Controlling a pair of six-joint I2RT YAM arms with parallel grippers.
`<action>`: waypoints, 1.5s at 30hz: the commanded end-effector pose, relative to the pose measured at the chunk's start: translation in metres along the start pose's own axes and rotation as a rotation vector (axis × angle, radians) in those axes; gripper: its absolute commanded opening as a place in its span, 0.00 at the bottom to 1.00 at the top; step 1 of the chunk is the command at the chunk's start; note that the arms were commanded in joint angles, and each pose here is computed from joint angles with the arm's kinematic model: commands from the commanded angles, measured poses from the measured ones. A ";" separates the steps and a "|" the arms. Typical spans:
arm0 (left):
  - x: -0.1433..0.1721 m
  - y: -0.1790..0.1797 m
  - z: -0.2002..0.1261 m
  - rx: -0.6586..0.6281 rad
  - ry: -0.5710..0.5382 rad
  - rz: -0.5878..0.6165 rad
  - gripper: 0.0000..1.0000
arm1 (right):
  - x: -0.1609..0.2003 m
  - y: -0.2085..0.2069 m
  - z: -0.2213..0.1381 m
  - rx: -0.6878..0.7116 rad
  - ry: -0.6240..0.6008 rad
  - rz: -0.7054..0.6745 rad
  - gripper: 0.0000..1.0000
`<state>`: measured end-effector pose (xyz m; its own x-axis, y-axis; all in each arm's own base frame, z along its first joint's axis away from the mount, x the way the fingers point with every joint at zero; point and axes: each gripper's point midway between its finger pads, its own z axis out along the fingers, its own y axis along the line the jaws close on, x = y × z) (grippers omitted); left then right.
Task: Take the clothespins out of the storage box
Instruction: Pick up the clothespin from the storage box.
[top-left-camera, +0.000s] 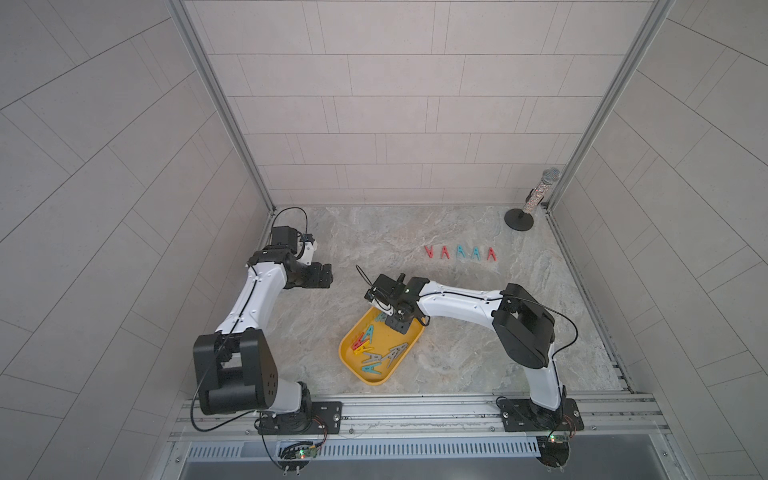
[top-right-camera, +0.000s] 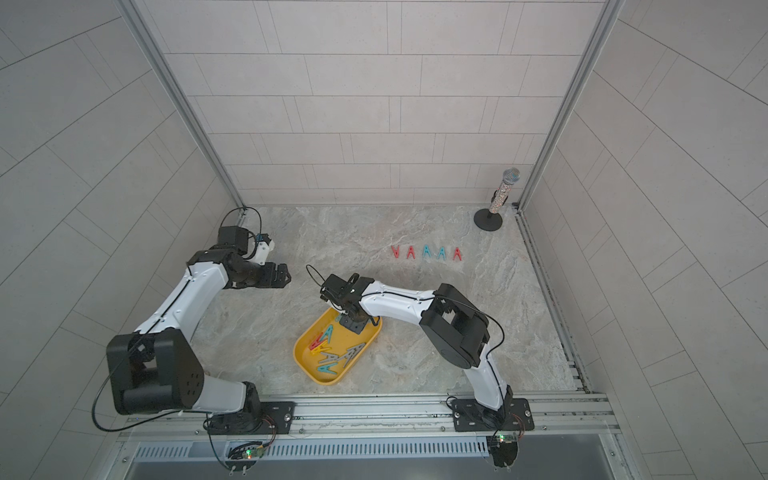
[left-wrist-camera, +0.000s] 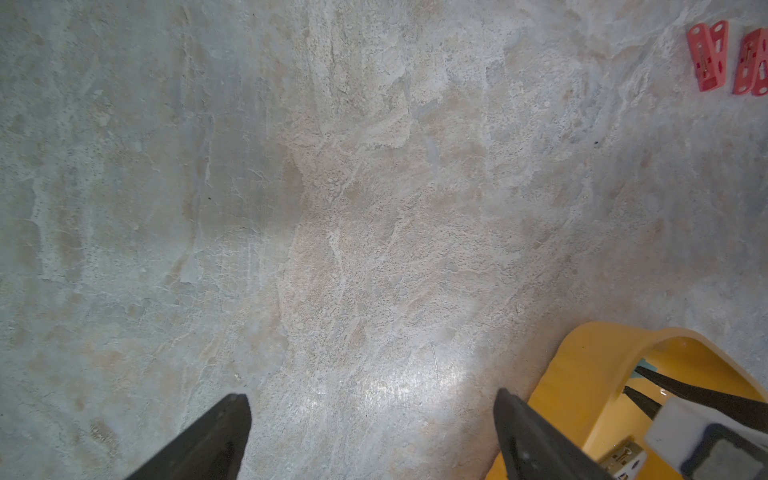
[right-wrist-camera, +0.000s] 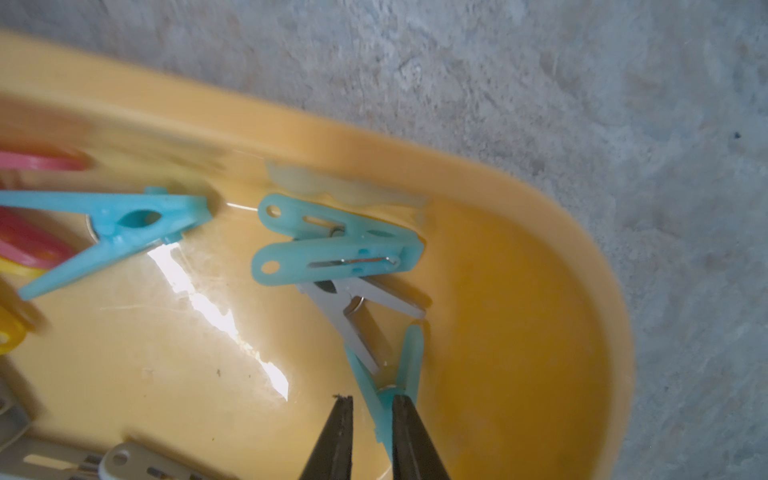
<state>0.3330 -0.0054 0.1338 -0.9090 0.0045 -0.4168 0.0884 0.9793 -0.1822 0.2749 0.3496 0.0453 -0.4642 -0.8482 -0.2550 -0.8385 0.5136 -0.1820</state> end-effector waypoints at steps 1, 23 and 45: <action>-0.001 0.001 -0.004 0.000 -0.010 0.001 0.99 | 0.004 0.000 0.010 0.018 0.034 -0.016 0.22; -0.001 0.000 -0.004 0.005 -0.009 -0.001 0.99 | -0.002 0.006 0.000 -0.029 -0.005 0.014 0.23; 0.000 0.000 -0.001 0.008 0.001 -0.005 0.99 | 0.035 0.024 -0.021 -0.115 0.103 0.431 0.43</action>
<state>0.3331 -0.0067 0.1341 -0.9087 0.0043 -0.4175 0.0913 0.9778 -0.1887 0.2400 0.3383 0.0612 -0.7583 -0.6062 -0.2399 -0.6312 0.7748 0.0373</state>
